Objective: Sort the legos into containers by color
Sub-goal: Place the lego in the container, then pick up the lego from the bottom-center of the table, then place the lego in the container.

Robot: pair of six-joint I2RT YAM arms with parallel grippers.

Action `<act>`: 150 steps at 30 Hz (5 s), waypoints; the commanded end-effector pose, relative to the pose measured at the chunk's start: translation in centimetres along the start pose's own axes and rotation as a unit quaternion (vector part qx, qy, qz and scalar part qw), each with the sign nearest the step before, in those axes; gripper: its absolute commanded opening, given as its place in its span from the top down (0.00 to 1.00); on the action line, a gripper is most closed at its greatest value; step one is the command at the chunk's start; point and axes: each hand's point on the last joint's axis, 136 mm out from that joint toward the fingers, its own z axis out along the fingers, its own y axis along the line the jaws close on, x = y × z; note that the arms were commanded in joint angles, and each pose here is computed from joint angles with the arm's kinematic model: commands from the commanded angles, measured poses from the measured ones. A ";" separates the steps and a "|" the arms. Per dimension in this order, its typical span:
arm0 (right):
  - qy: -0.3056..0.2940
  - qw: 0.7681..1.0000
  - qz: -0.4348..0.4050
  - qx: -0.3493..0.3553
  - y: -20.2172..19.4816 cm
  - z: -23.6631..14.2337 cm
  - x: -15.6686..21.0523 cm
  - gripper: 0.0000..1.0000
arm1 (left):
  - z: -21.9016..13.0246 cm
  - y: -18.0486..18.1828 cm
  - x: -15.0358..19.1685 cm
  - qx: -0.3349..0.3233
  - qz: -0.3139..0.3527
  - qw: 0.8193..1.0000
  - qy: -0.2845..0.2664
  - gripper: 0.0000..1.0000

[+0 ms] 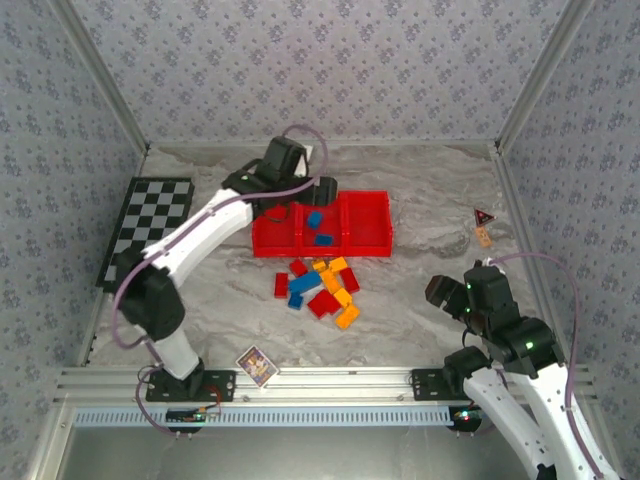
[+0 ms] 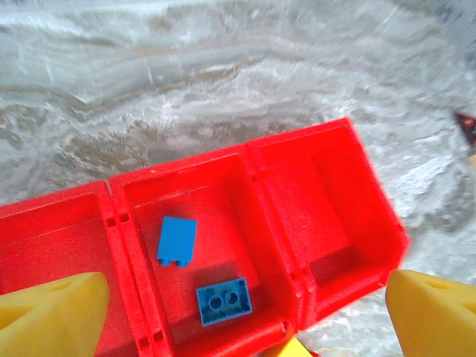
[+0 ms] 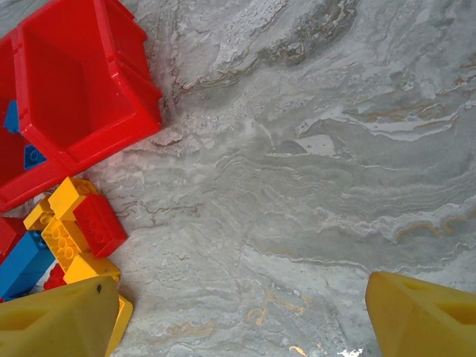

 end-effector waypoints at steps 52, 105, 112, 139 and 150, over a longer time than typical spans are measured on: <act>0.212 0.963 -0.100 0.134 15.2 13.3 14.7 0.07 | -19.5 6.6 18.8 0.024 0.037 0.998 -0.043 0.00; 0.217 0.934 -0.206 0.195 9.4 14.3 17.5 0.62 | -17.9 6.8 19.4 0.012 0.036 0.999 -0.006 0.00; 0.181 0.945 -0.217 0.162 11.0 11.6 14.0 0.66 | -17.9 6.9 19.4 0.011 0.036 0.999 -0.007 0.00; 0.114 0.973 -0.198 -0.036 20.3 18.8 -10.6 0.75 | -17.3 7.3 19.7 0.000 0.035 0.999 0.006 0.00; 0.200 0.962 -0.185 -0.009 19.8 27.2 -9.3 0.67 | -16.6 7.2 20.1 0.000 0.036 0.999 0.023 0.00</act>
